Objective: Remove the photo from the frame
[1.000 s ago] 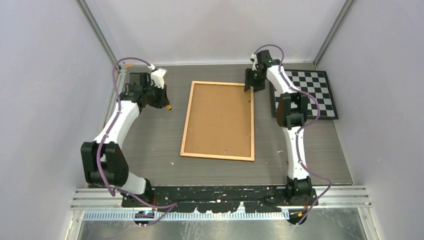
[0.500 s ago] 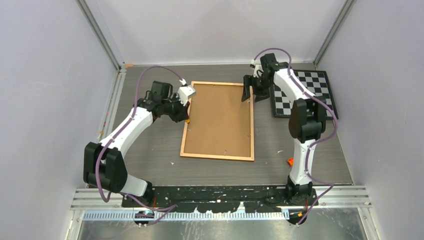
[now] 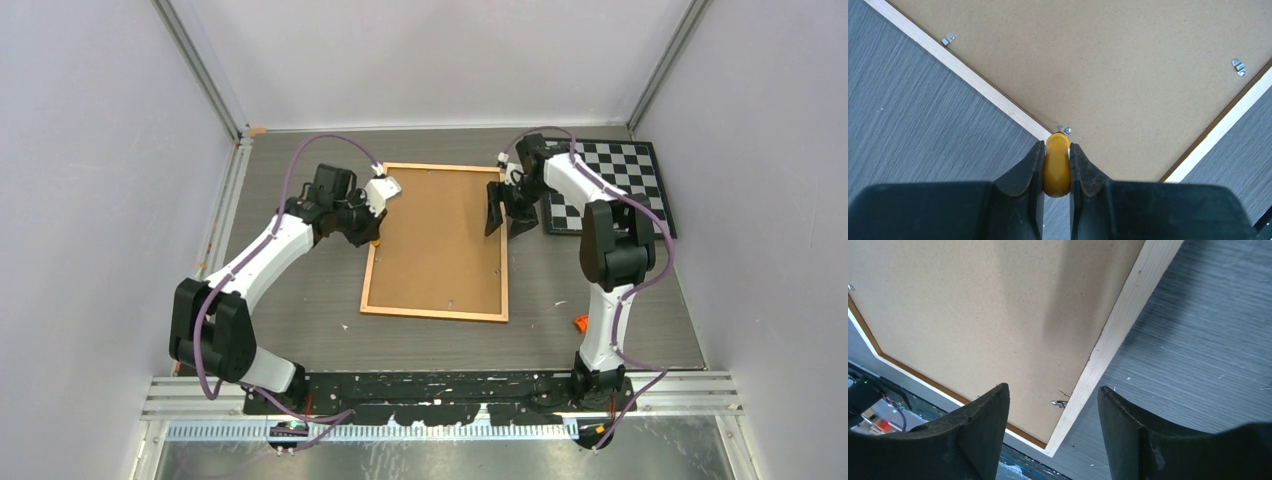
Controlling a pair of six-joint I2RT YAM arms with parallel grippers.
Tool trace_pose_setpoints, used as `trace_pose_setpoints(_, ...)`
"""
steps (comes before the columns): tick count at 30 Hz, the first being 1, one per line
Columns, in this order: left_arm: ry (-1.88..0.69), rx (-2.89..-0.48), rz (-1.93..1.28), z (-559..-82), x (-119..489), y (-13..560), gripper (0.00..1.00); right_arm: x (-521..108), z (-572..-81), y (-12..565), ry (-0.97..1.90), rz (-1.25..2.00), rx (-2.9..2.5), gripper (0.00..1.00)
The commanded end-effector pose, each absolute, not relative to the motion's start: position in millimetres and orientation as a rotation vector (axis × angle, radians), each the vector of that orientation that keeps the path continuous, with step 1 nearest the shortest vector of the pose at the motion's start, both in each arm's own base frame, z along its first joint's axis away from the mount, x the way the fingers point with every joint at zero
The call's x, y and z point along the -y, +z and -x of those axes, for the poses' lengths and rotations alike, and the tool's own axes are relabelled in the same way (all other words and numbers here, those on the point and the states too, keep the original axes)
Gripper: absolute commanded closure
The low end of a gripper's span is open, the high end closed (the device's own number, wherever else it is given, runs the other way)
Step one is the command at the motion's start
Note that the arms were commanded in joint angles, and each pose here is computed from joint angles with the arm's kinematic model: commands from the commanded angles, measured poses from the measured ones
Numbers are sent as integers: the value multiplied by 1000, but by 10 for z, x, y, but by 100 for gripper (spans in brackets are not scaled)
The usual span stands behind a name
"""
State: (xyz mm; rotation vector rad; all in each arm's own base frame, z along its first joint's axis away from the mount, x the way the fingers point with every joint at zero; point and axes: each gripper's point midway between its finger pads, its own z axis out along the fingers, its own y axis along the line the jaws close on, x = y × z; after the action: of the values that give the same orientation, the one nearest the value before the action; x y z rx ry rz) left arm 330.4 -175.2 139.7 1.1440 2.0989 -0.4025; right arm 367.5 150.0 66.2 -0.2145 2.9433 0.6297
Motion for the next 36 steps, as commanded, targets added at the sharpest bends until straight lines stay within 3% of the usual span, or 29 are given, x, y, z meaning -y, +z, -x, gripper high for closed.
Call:
trace_pose_setpoints(1, -361, -2068, -1174, -3348, 1767, 1370, 100, -1561, -3528, 732, 684, 222, -2961, 31)
trace_pose_setpoints(17, -271, -2073, -1207, -3342, 1667, 1237, 100, -1507, -3350, 419, 636, 160, -3035, 37)
trace_pose_setpoints(36, -349, -2097, -1348, -2883, 1693, 1190, 100, -1520, -3356, 288, 626, 48, -3061, 42)
